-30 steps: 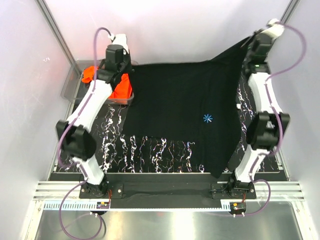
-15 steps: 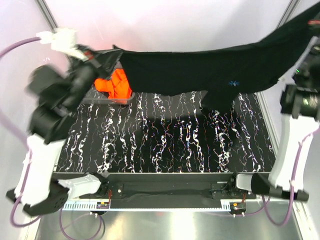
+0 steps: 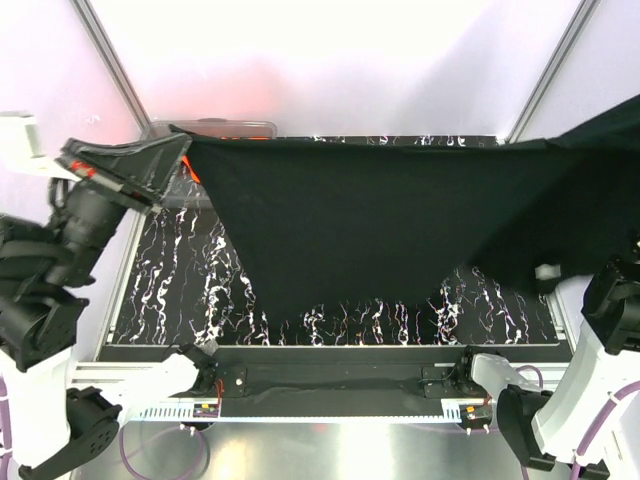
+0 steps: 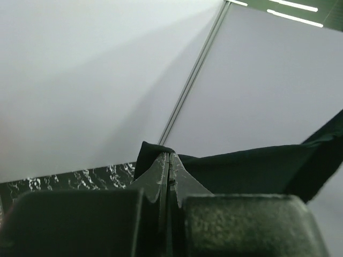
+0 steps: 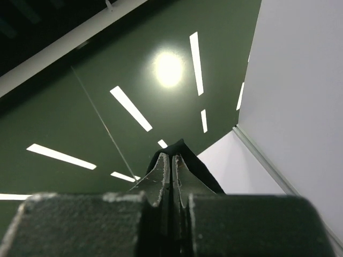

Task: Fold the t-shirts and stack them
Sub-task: Flatten the tshirt out, then fold the tshirt

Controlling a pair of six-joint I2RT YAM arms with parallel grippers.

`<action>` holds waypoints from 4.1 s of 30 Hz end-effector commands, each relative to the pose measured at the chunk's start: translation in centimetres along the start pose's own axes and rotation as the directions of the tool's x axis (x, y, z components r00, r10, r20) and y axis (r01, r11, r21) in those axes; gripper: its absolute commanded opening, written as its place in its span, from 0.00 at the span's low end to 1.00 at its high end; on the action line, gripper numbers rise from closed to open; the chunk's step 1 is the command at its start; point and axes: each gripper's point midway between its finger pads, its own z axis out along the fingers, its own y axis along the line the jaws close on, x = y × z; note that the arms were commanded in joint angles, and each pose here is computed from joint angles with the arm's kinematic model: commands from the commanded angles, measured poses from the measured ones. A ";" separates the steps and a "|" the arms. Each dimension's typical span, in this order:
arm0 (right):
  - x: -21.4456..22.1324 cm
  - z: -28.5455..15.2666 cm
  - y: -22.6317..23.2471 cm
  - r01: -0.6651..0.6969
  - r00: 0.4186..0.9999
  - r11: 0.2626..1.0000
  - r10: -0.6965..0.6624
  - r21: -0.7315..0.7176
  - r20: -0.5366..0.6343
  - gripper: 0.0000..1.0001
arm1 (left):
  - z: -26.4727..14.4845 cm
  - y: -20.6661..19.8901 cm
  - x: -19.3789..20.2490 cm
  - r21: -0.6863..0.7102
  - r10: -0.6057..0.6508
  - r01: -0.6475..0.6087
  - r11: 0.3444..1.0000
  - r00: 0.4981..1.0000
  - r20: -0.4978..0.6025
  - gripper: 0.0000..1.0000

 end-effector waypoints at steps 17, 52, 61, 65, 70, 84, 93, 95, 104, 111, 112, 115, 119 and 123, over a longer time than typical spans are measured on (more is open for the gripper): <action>30.6 0.9 -17.2 0.161 0.910 0.976 -0.088 0.150 -0.405 0.00 | 12.6 20.5 13.8 -0.468 0.279 -0.450 0.761 0.877 -0.391 0.00; 53.8 -23.2 -41.5 0.475 0.432 0.858 -0.033 0.196 -0.901 0.00 | 16.1 42.6 36.8 -0.412 0.208 -0.755 0.510 0.573 -0.792 0.00; 50.6 -21.7 -40.9 0.482 0.429 0.849 -0.014 0.216 -0.903 0.00 | 15.0 40.7 36.1 -0.456 0.153 -0.687 0.566 0.631 -0.760 0.00; 51.9 -21.7 -40.7 0.459 0.397 0.864 0.009 0.207 -0.918 0.00 | 16.4 39.8 35.5 -0.442 0.166 -0.667 0.600 0.645 -0.746 0.00; 54.3 -22.8 -41.4 0.446 0.312 0.875 0.047 0.189 -0.949 0.00 | 17.2 40.4 36.4 -0.414 0.165 -0.683 0.601 0.613 -0.772 0.00; 50.7 -36.8 -43.9 0.709 -0.107 0.664 0.436 0.239 -0.894 0.46 | 11.7 37.5 41.0 -0.402 -0.009 -0.680 0.613 0.502 -0.865 0.53; 40.2 -46.1 -39.7 0.799 -0.347 0.599 0.535 0.057 -0.770 0.58 | 1.7 28.6 38.8 -0.364 -0.067 -0.601 0.711 0.458 -0.887 0.74; 38.3 -49.4 -38.0 0.791 -0.405 0.611 0.551 0.022 -0.729 0.58 | -0.8 27.1 39.0 -0.371 -0.106 -0.543 0.754 0.457 -0.883 0.73; 38.1 -56.8 -36.7 0.770 -0.458 0.637 0.583 0.028 -0.671 0.51 | -7.3 26.0 41.2 -0.526 -0.308 -0.434 0.731 0.478 -0.822 0.58; 43.6 -57.4 -36.3 0.746 -0.462 0.664 0.576 0.057 -0.674 0.50 | -9.3 27.3 44.4 -0.670 -0.507 -0.340 0.660 0.457 -0.731 0.46; 44.6 -58.0 -35.8 0.735 -0.480 0.676 0.571 0.050 -0.666 0.50 | -9.7 27.8 45.6 -0.697 -0.544 -0.328 0.638 0.448 -0.709 0.46; 47.1 -57.2 -34.8 0.714 -0.480 0.694 0.581 0.093 -0.658 0.50 | -10.3 28.6 47.4 -0.755 -0.630 -0.272 0.597 0.423 -0.651 0.45; 46.6 -54.1 -34.5 0.728 -0.451 0.682 0.545 0.061 -0.707 0.54 | -10.9 29.0 48.7 -0.801 -0.695 -0.223 0.556 0.403 -0.595 0.40; 42.3 -51.6 -36.0 0.759 -0.447 0.651 0.517 -0.003 -0.730 0.62 | -12.3 28.9 49.8 -0.839 -0.745 -0.204 0.504 0.390 -0.542 0.42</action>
